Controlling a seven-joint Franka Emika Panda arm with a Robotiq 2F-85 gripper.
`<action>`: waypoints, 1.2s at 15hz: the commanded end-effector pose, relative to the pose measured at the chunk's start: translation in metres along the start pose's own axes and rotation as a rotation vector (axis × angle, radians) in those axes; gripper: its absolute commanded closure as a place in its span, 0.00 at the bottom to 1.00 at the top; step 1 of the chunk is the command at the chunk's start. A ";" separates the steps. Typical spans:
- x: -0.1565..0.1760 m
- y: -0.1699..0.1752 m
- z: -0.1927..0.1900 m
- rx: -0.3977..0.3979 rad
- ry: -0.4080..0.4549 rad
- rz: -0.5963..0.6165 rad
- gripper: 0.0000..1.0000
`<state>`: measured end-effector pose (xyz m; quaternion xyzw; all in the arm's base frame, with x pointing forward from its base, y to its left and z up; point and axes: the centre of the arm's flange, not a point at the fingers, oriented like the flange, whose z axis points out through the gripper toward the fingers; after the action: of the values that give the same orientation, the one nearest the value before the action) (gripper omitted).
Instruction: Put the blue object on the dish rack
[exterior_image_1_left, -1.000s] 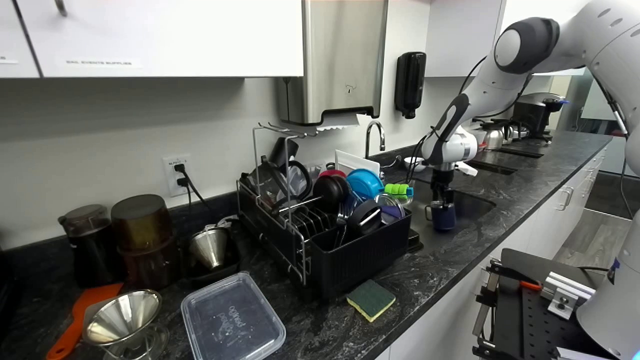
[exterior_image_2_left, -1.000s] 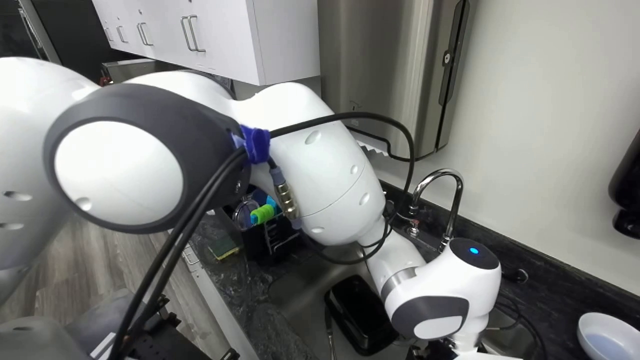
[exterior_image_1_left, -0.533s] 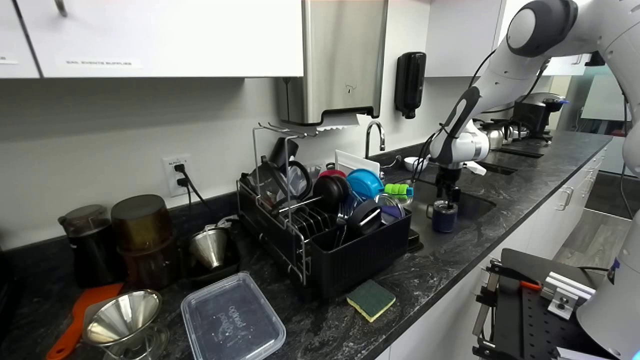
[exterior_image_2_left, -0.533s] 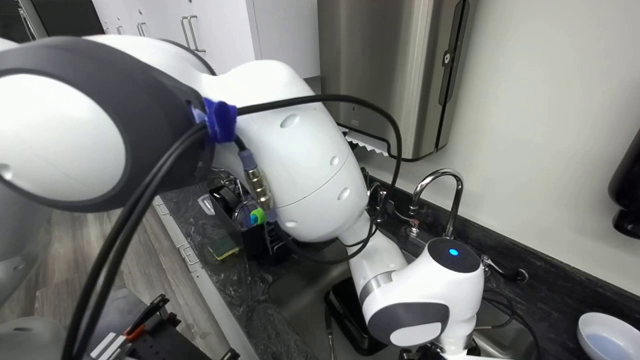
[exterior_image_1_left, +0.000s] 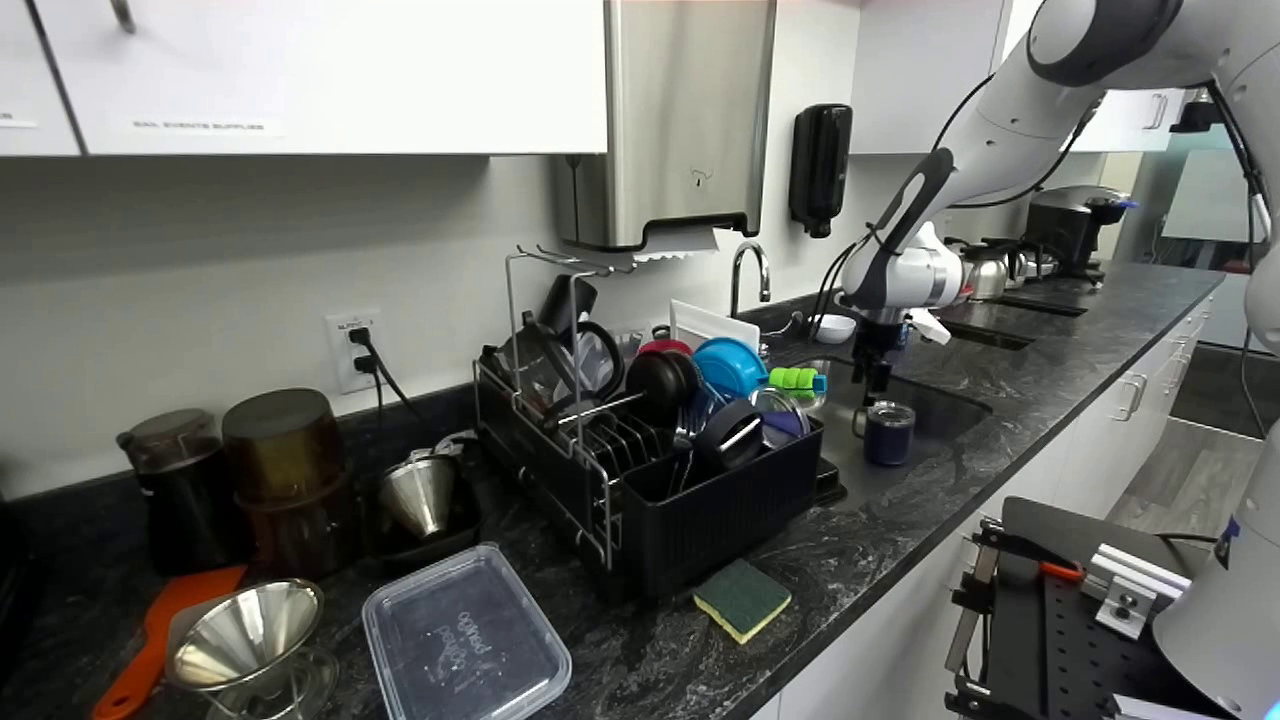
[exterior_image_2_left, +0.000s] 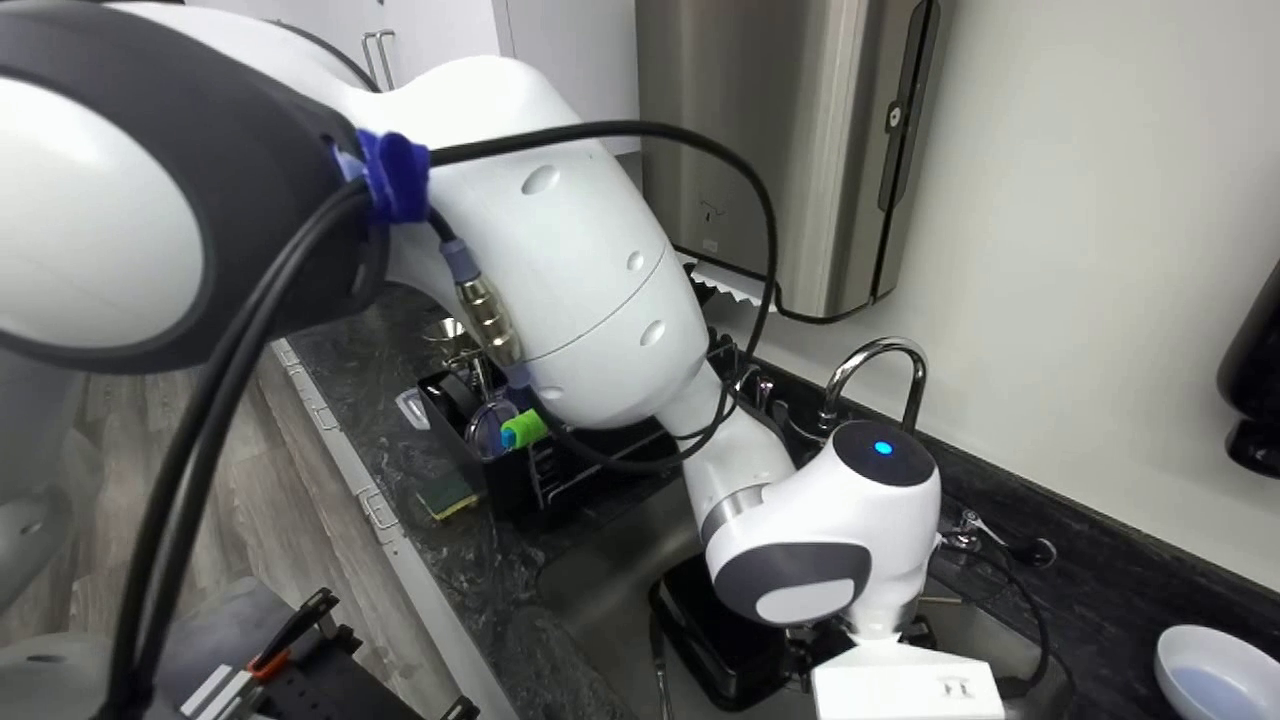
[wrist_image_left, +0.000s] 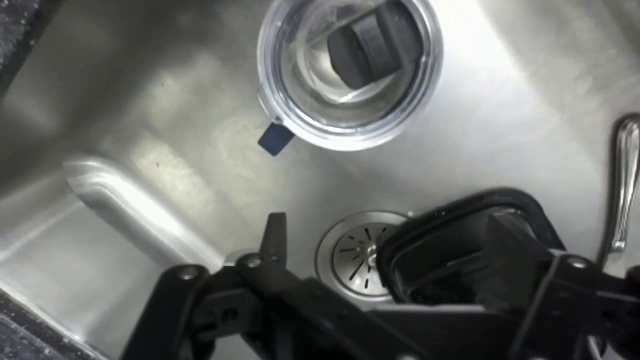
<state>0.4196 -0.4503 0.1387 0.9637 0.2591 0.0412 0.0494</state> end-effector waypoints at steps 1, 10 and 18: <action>0.016 0.014 0.001 0.011 0.056 0.185 0.00; 0.013 0.058 0.026 -0.004 0.041 0.586 0.00; -0.009 0.090 0.046 0.010 -0.019 0.862 0.00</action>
<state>0.4538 -0.5191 0.1114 0.9887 -0.1311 0.0658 0.0306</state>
